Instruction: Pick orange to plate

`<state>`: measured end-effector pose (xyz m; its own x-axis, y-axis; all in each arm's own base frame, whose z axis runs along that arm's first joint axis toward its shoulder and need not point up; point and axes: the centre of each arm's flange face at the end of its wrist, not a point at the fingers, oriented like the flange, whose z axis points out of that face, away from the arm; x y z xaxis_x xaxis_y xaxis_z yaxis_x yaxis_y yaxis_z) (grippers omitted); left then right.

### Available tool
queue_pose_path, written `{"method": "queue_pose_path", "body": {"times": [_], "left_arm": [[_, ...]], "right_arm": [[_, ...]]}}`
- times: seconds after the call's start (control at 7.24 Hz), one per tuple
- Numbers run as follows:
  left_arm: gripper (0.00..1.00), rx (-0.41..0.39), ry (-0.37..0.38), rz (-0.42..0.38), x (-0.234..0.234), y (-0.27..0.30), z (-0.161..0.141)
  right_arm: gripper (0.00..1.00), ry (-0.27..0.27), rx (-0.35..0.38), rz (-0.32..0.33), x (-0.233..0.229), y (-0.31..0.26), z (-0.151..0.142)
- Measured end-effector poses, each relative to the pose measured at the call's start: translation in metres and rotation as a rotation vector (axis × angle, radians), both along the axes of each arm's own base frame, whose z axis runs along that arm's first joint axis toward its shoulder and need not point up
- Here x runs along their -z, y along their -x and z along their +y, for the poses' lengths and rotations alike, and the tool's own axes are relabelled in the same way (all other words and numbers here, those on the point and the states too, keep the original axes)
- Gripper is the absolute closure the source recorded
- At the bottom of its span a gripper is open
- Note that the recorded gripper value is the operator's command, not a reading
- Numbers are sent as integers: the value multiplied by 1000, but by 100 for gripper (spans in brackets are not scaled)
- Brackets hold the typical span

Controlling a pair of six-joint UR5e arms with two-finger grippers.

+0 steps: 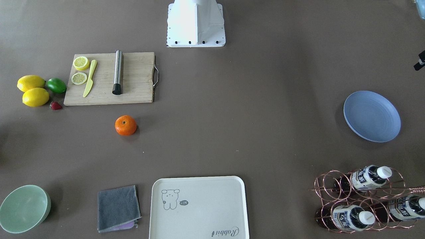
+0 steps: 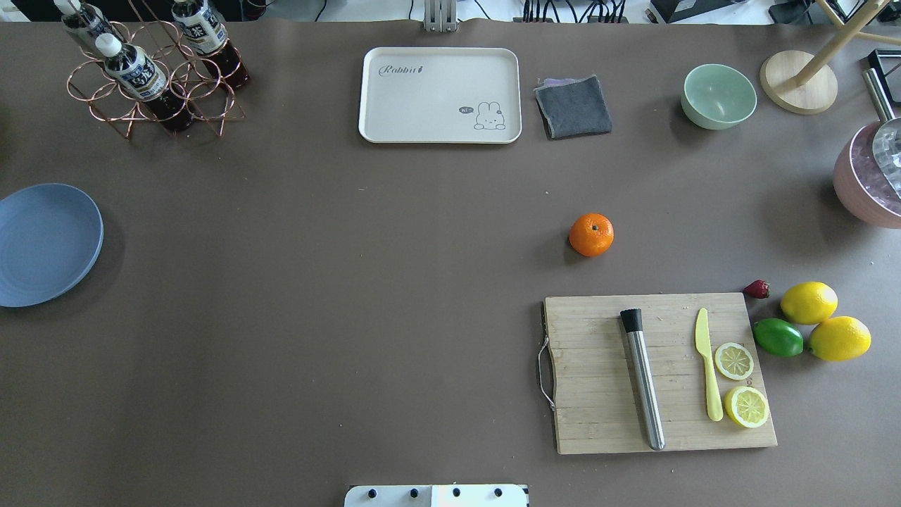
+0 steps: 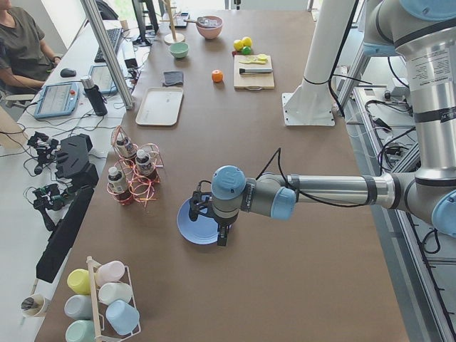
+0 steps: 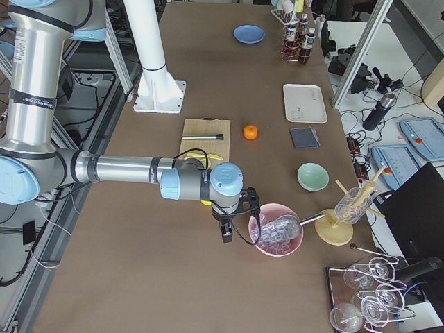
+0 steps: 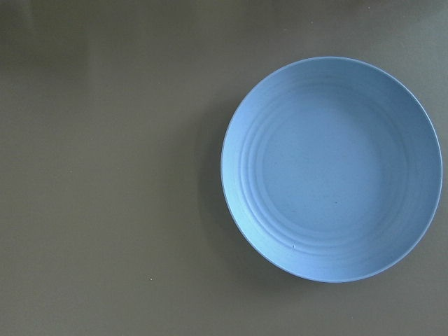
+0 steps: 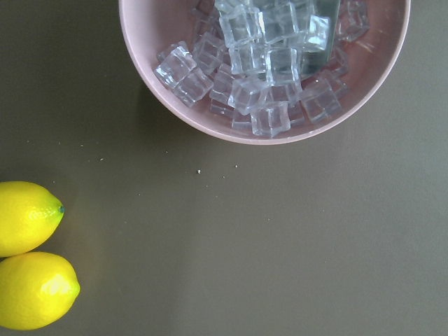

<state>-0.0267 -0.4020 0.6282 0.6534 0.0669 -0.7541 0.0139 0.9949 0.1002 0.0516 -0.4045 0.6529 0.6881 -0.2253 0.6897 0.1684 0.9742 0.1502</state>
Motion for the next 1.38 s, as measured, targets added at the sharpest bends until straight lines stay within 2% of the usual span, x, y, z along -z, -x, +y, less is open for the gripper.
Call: {"method": "queue_pose_path", "body": {"times": [0.41,1.11,1.38], "left_arm": [[3,0,32,-9,-3,0,0],[3,-28,35,-19,-14,6,9],[3,-34,38,-21,-25,4,-3]], "right_arm": [[0,-10,1,-2,4,0,-2],[0,-4,-6,-5,4,0,-4],[0,-1,-5,-13,5,2,-4]]}}
